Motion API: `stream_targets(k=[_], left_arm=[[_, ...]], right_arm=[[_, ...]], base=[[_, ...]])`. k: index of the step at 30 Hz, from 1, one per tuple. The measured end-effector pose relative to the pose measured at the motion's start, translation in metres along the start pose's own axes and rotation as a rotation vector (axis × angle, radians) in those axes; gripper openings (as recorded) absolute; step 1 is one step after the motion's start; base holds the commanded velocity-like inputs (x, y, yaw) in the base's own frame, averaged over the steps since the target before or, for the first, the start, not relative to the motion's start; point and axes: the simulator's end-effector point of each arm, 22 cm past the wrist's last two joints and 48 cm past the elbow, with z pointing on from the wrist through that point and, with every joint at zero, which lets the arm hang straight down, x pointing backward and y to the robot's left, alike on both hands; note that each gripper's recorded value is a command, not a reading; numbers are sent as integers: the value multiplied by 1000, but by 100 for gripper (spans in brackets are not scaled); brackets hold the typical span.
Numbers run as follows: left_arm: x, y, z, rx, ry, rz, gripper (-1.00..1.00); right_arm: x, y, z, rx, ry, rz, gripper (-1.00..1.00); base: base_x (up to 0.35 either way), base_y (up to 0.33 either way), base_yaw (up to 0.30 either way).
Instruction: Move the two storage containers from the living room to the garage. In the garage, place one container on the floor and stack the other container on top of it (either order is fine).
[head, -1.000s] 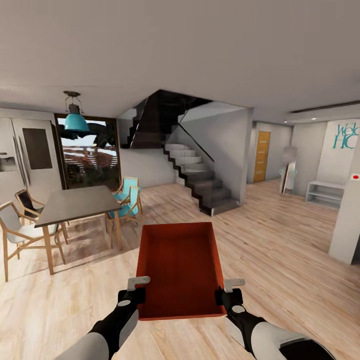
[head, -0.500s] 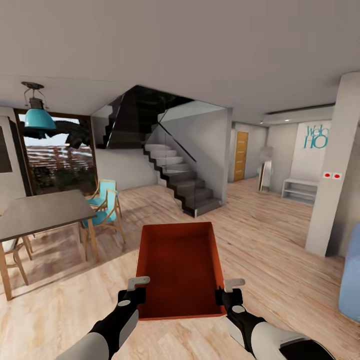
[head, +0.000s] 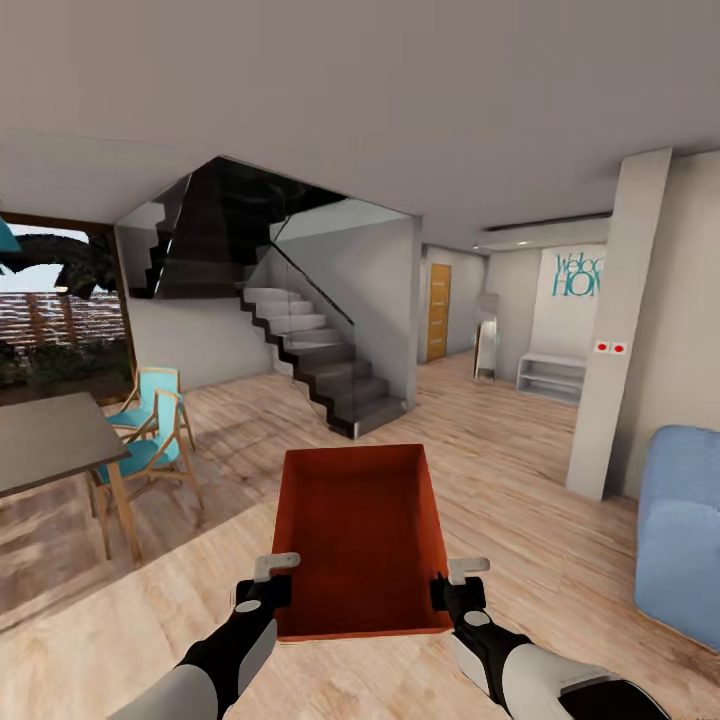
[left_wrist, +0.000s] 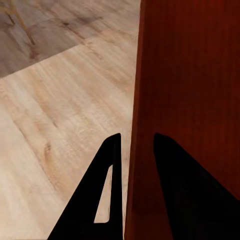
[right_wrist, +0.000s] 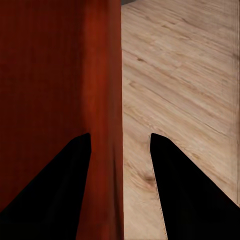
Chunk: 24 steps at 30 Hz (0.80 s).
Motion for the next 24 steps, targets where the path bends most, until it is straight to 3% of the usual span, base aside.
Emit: stream_targets(k=[24], left_arm=[[0, 0, 0, 0, 0, 0, -100]], right_arm=[[0, 0, 0, 0, 0, 0, -100]], base=[[322, 95, -269]])
